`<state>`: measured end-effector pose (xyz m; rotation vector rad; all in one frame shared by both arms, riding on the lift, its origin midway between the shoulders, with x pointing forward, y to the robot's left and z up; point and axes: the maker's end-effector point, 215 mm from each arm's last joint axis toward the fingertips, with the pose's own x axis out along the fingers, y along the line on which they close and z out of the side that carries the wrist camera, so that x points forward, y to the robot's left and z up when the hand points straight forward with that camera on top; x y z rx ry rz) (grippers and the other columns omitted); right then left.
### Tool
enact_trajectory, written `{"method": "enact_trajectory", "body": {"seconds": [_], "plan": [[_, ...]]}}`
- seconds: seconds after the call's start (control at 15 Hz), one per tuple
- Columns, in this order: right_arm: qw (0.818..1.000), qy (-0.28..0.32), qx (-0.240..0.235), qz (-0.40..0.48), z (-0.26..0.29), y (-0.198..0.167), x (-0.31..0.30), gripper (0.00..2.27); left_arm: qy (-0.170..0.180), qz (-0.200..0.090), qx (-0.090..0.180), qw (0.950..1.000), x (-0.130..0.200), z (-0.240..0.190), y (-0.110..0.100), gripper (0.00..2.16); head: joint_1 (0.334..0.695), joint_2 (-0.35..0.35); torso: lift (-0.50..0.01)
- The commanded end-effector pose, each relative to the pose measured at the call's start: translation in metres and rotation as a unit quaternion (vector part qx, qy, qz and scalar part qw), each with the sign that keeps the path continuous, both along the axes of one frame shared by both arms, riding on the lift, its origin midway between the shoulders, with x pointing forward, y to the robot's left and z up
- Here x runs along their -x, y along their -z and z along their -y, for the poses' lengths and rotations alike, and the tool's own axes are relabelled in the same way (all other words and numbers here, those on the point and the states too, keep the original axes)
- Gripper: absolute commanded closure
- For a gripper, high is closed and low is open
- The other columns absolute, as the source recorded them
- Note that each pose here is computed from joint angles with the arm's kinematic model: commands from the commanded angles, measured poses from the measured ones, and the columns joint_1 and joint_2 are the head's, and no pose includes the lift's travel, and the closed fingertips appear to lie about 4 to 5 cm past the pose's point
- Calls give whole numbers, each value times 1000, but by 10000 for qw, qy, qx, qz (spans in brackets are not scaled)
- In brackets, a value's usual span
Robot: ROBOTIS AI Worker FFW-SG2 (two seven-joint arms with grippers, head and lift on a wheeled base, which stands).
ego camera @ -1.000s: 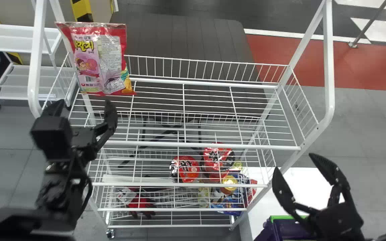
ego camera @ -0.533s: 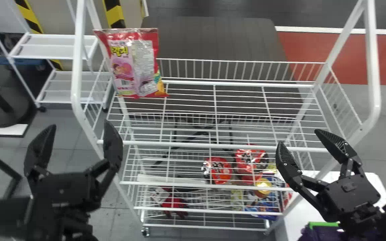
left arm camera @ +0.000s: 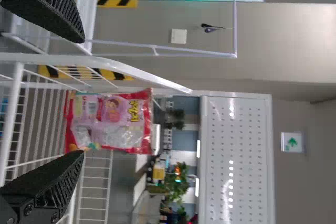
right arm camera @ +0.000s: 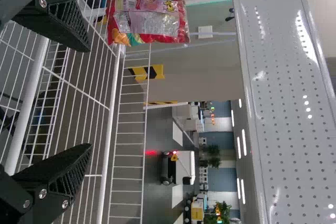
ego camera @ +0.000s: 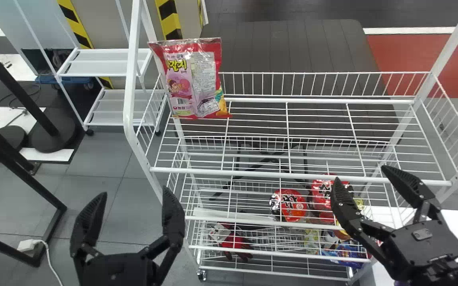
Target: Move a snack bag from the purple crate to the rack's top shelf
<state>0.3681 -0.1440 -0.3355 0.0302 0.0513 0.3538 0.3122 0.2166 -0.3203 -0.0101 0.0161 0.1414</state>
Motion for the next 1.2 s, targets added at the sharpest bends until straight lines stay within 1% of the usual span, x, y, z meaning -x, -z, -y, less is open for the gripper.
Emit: {"method": "enact_trajectory", "body": {"seconds": [0.0, 0.07, 0.13, 0.2, 0.27, 0.33, 0.47, 0.67, 0.73, 1.0, 1.13], "plan": [[9998, -95, -70, 189, 0, -14, 4, 194, -2, -211, -30, 9998, 0, 5, 2, 46, 695, 123, 0], [9998, -99, -91, 146, 2, -12, 5, 194, -1, -198, -41, 9998, -1, 8, 0, 46, 695, 125, 0], [9996, -99, -220, 114, 7, -12, 6, 194, -14, -308, -51, 9995, -2, 11, 4, 43, 695, 125, 0], [9994, -99, -338, 57, 13, -11, 7, 194, -7, -307, -59, 9995, -5, 12, 3, 46, 695, 114, 0], [9993, -61, -368, 22, 19, -10, 8, 194, 22, -382, -120, 9992, -8, 15, 7, 46, 695, 107, 0], [9993, -67, -348, -77, 22, -5, 8, 194, 70, -496, -254, 9984, -12, 20, 14, 46, 695, 98, 0], [9992, -27, -387, -69, 26, -6, 9, 194, 83, -489, -301, 9983, -15, 21, 14, 53, 695, 62, 0], [9994, 1, -346, -33, 30, -8, 9, 194, 0, -430, -363, 9984, -17, 18, 10, 70, 695, 43, 0], [9994, -2, -341, -34, 31, -8, 9, 194, -40, -422, -406, 9983, -18, 17, 10, 70, 695, 42, 0], [9996, -18, -293, -45, 33, -6, 12, 194, -44, -450, -432, 9980, -20, 16, 12, 70, 695, 43, 0], [9996, -10, -275, -41, 35, -6, 13, 194, -19, -418, -437, 9982, -22, 17, 10, 70, 695, 42, 0]]}}
